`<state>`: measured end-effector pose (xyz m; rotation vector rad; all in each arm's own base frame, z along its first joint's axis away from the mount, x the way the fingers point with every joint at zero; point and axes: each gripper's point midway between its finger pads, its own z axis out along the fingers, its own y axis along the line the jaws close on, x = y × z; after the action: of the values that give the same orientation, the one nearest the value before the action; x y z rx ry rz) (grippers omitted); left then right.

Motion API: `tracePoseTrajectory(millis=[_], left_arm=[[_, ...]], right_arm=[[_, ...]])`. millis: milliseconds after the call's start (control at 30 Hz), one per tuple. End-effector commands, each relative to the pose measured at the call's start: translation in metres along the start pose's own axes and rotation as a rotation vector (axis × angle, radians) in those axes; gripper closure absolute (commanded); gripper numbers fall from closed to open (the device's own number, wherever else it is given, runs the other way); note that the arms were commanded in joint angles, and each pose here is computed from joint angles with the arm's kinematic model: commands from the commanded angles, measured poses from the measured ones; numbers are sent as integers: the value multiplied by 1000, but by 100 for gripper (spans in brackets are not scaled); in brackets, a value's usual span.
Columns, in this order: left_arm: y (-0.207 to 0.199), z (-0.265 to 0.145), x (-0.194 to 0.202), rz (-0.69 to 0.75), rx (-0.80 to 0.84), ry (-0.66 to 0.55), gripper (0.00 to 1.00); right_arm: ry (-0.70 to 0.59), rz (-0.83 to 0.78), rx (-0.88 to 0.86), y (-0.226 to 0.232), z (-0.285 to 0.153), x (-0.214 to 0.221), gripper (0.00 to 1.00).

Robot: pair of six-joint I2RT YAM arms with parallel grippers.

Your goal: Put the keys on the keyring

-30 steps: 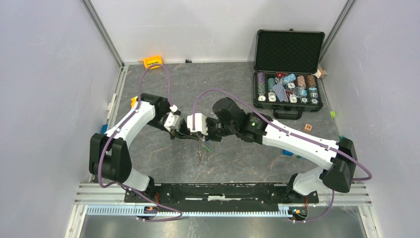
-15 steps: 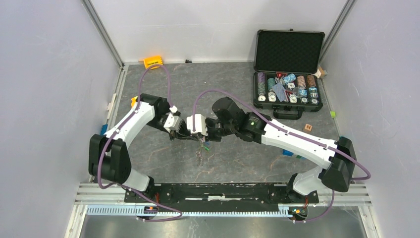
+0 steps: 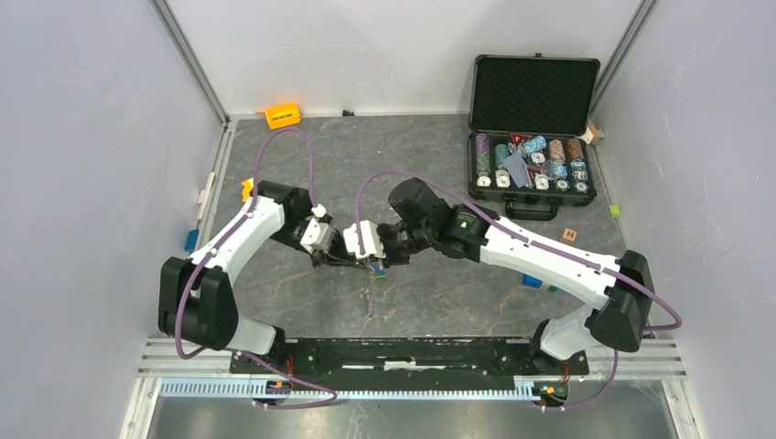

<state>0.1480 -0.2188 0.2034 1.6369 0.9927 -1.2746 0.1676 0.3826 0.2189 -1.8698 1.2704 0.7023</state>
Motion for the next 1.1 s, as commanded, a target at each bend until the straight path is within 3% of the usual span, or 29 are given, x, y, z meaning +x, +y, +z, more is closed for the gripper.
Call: tracePoseTrajectory(millis=[0, 433, 700, 1067], left_arm=[[11, 8, -55, 173, -105, -209, 98], [11, 9, -54, 147, -98, -211, 98], [20, 7, -62, 154, -98, -212, 98], [28, 5, -65, 152, -103, -212, 98]], right_arm=[[35, -75, 21, -15, -3, 1, 100], [106, -262, 21, -25, -22, -13, 100], [29, -145, 27, -14, -12, -16, 100], [86, -60, 96, -18, -10, 6, 100]])
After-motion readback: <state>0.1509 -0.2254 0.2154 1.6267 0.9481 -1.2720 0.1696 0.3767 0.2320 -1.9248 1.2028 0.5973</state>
